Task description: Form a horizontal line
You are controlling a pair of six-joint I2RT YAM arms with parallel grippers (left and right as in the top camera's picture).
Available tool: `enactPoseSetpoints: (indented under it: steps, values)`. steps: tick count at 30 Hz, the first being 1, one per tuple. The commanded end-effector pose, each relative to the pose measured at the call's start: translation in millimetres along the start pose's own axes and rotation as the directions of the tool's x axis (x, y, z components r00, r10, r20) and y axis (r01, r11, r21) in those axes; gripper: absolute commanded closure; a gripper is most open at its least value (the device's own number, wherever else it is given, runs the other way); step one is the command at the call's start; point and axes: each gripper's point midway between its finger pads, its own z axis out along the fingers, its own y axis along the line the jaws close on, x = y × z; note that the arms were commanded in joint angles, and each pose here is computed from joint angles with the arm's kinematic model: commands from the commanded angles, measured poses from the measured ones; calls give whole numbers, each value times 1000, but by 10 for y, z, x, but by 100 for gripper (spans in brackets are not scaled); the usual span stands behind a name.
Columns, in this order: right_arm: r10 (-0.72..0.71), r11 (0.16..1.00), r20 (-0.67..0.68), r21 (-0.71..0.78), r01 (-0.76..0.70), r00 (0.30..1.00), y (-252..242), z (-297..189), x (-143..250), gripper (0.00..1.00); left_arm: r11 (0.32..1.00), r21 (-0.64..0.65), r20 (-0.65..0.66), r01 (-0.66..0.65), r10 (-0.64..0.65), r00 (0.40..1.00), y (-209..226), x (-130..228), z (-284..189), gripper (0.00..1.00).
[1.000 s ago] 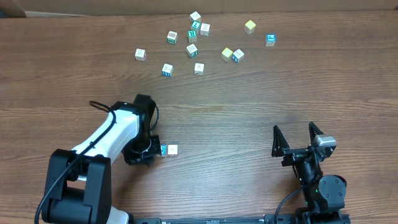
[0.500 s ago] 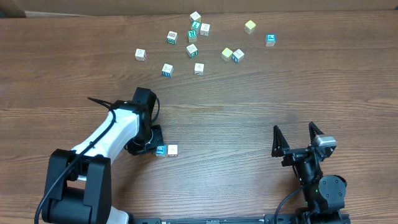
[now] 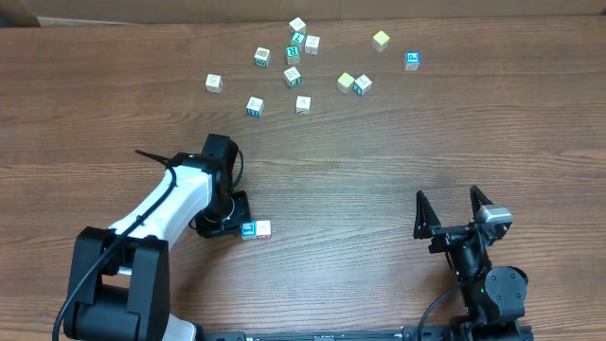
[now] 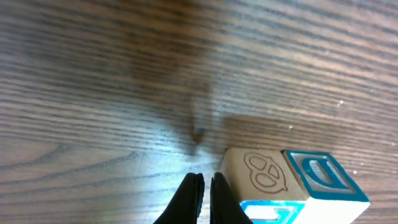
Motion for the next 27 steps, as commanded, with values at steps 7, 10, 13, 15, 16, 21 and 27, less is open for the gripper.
enactPoseSetpoints:
  steps: [7,10,13,15,16,21,27]
  values:
    - [-7,1000,0,-2,7,1000,1,4,26,0,1000,13,56,9,-10,998,-37,-146,-61,95]
    - [-7,1000,0,-2,7,1000,1,4,26,0,1000,16,59,9,-9,998,-43,-155,-62,96]
    - [-7,1000,0,-2,7,1000,1,4,26,0,1000,23,69,7,-8,998,-60,-181,-64,96]
    - [-7,1000,0,-2,7,1000,1,4,26,0,999,32,70,5,-7,998,-77,-186,-64,96]
    - [-7,1000,0,-2,7,1000,1,4,26,0,999,39,68,5,-7,998,-89,-182,-64,96]
    - [-7,1000,0,-2,7,1000,1,4,26,0,999,44,70,4,-7,997,-99,-189,-65,96]
    - [-7,1000,0,-2,7,1000,1,4,26,0,999,47,77,3,-7,997,-107,-205,-67,96]
